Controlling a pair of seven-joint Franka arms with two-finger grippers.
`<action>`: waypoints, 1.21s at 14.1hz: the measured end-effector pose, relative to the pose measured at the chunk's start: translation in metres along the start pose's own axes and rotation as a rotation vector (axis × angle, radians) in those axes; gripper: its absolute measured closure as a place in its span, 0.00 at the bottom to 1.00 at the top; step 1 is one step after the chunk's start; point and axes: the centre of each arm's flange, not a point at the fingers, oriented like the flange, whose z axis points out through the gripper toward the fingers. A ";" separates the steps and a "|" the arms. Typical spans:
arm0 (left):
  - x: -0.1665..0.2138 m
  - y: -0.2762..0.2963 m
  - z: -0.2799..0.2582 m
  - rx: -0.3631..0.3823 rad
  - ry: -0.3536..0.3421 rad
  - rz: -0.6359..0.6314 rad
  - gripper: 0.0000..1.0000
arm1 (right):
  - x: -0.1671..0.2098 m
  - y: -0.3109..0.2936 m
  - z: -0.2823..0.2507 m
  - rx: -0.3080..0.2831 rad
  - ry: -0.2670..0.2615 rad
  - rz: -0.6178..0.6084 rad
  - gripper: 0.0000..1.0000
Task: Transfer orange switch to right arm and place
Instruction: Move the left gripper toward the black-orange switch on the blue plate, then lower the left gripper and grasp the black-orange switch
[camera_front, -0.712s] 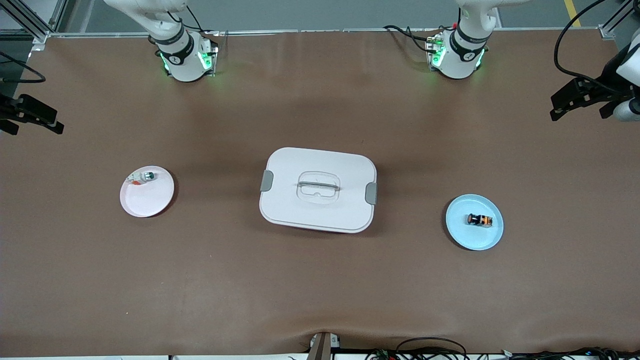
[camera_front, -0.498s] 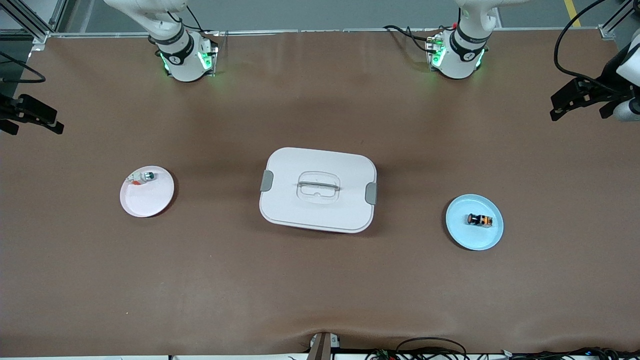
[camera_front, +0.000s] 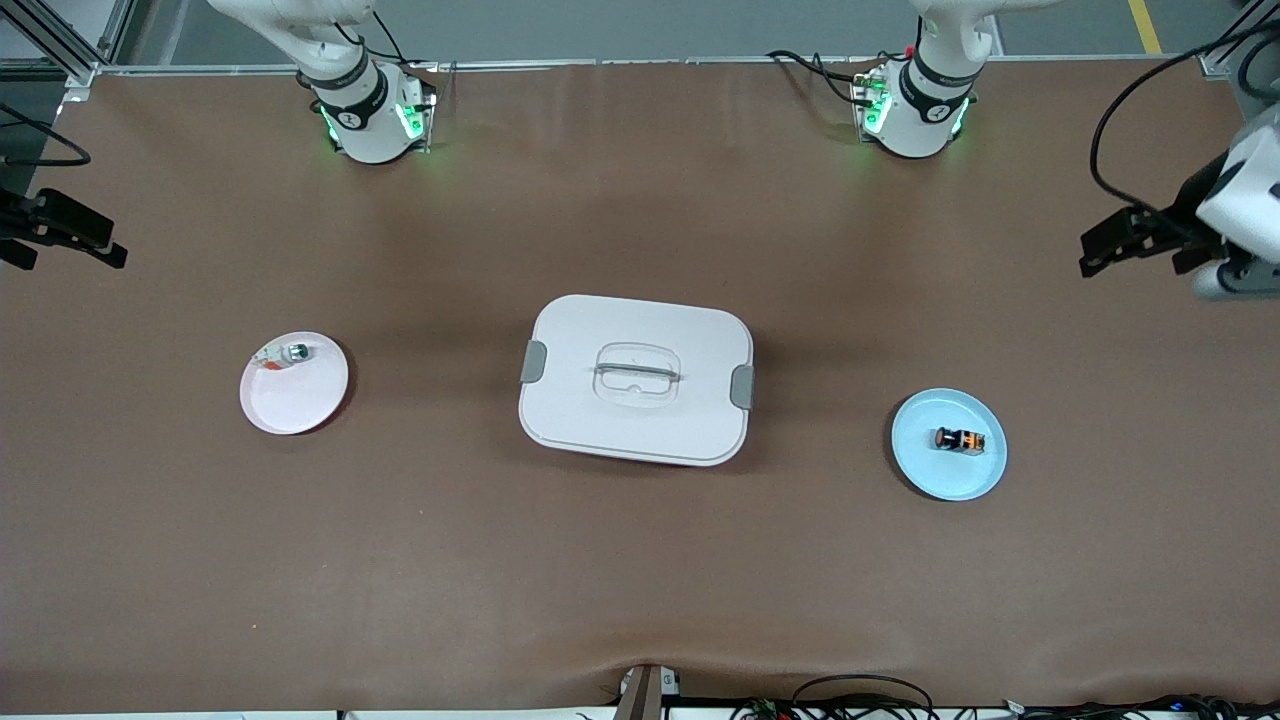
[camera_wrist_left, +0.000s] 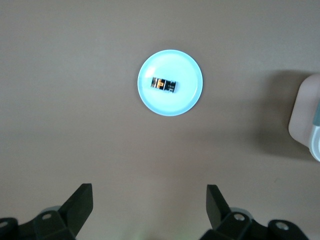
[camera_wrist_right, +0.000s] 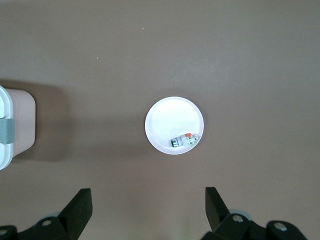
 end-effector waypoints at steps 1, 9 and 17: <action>0.008 0.000 0.014 -0.003 0.003 0.001 0.00 | 0.000 0.000 0.000 0.000 0.000 0.000 0.00; 0.036 0.005 0.190 -0.028 0.106 0.011 0.00 | 0.000 0.004 0.000 -0.001 0.005 0.008 0.00; 0.058 0.015 0.308 -0.057 0.131 0.164 0.00 | 0.003 0.015 -0.009 -0.004 0.049 0.027 0.00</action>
